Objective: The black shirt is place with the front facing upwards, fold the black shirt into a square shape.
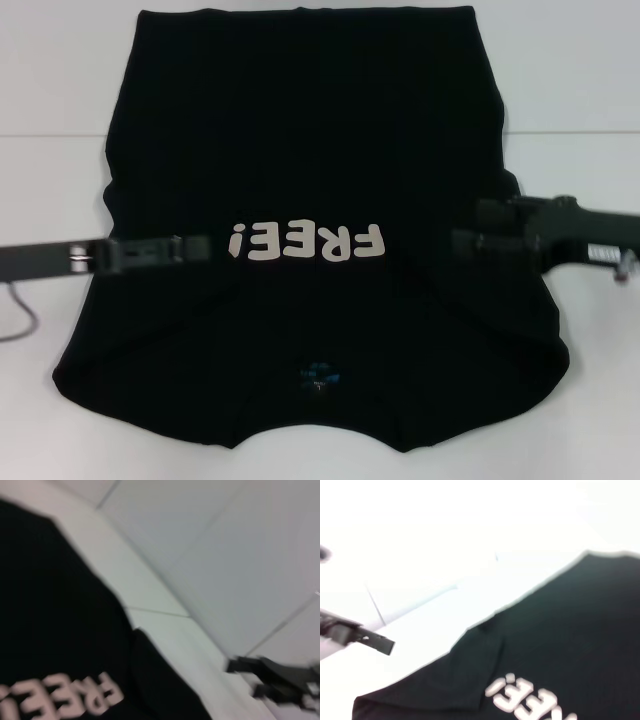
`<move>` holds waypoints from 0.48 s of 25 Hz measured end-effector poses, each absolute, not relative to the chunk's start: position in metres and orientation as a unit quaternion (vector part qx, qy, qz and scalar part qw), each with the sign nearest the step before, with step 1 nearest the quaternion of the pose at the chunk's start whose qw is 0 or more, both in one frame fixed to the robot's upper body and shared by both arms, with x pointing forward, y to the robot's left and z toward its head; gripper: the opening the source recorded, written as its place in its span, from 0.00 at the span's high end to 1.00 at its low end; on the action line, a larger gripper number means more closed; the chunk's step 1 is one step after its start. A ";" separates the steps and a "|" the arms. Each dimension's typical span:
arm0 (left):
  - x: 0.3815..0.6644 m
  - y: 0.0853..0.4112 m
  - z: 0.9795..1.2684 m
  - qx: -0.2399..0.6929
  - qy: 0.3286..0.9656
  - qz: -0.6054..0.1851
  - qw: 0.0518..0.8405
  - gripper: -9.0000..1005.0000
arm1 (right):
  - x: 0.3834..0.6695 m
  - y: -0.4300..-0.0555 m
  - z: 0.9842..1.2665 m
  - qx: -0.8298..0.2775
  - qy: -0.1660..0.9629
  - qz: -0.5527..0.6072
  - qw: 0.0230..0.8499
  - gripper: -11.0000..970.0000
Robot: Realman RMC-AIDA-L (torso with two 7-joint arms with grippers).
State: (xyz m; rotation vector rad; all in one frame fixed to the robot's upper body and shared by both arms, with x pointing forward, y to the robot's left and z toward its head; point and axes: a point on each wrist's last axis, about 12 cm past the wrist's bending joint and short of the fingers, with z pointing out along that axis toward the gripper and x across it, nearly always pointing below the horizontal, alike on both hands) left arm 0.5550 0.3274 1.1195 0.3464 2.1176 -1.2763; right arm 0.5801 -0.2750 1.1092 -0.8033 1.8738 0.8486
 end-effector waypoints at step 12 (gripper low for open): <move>0.554 0.386 1.136 -0.037 0.938 -0.326 0.110 0.10 | 0.526 -0.264 1.047 -0.379 0.688 0.332 0.523 0.14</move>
